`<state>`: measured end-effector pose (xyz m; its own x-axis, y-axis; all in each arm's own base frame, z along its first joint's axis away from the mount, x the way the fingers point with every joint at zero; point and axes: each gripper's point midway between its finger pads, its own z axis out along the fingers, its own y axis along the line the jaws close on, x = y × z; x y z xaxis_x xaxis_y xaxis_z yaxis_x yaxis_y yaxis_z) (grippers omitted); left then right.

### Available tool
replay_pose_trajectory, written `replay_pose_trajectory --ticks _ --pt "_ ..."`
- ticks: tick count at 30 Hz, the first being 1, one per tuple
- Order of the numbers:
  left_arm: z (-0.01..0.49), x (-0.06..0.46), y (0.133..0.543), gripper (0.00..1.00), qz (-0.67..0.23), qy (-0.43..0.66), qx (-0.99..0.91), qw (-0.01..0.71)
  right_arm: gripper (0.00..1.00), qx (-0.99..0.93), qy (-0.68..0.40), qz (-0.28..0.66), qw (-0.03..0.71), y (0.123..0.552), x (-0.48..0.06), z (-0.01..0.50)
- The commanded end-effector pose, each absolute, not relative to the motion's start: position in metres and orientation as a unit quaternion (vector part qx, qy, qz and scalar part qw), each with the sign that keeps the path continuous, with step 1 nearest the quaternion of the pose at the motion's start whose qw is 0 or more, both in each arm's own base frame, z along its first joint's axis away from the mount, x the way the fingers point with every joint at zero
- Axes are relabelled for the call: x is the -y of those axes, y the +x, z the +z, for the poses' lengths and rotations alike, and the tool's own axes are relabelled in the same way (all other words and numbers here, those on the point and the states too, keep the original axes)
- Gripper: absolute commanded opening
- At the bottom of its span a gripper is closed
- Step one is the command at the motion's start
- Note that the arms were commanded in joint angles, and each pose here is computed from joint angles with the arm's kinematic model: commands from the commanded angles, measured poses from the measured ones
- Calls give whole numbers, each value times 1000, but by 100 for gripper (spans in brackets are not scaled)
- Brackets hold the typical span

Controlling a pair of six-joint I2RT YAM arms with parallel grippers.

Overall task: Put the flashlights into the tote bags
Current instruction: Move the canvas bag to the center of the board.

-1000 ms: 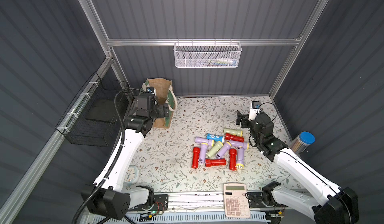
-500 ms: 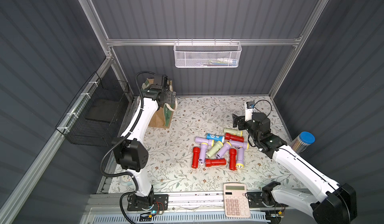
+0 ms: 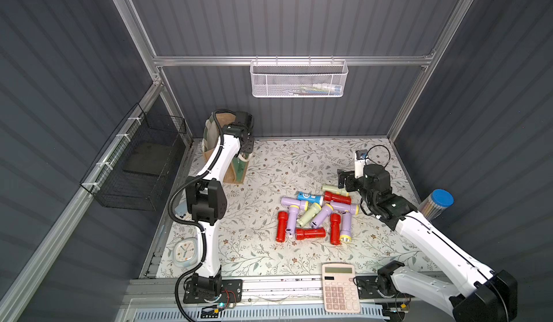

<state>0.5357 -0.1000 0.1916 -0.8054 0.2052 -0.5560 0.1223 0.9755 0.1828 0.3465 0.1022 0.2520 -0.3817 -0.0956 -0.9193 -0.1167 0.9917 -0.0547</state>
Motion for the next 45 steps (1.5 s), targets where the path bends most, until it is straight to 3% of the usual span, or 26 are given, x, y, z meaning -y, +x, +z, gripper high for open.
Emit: replay_pose_trajectory --ticks 1,4,10,17,32,37,45 --pt "181 114 533 25 30 93 -953 288 99 -840 -45 10 541 344 -94 244" --pt "188 122 526 0 1 92 -949 302 99 -846 -25 27 532 344 -91 241" --pt "209 132 502 0 -33 87 -944 317 99 -855 -1 49 516 338 -86 236" --pt "215 141 461 0 35 89 -947 305 99 -861 5 70 503 328 -88 233" --pt "198 185 398 0 42 91 -953 285 99 -869 2 97 485 314 -93 223" --pt "191 194 390 8 31 102 -958 268 99 -873 -3 109 475 314 -99 218" --pt "218 212 385 48 -25 130 -949 284 99 -880 -5 121 460 316 -105 212"
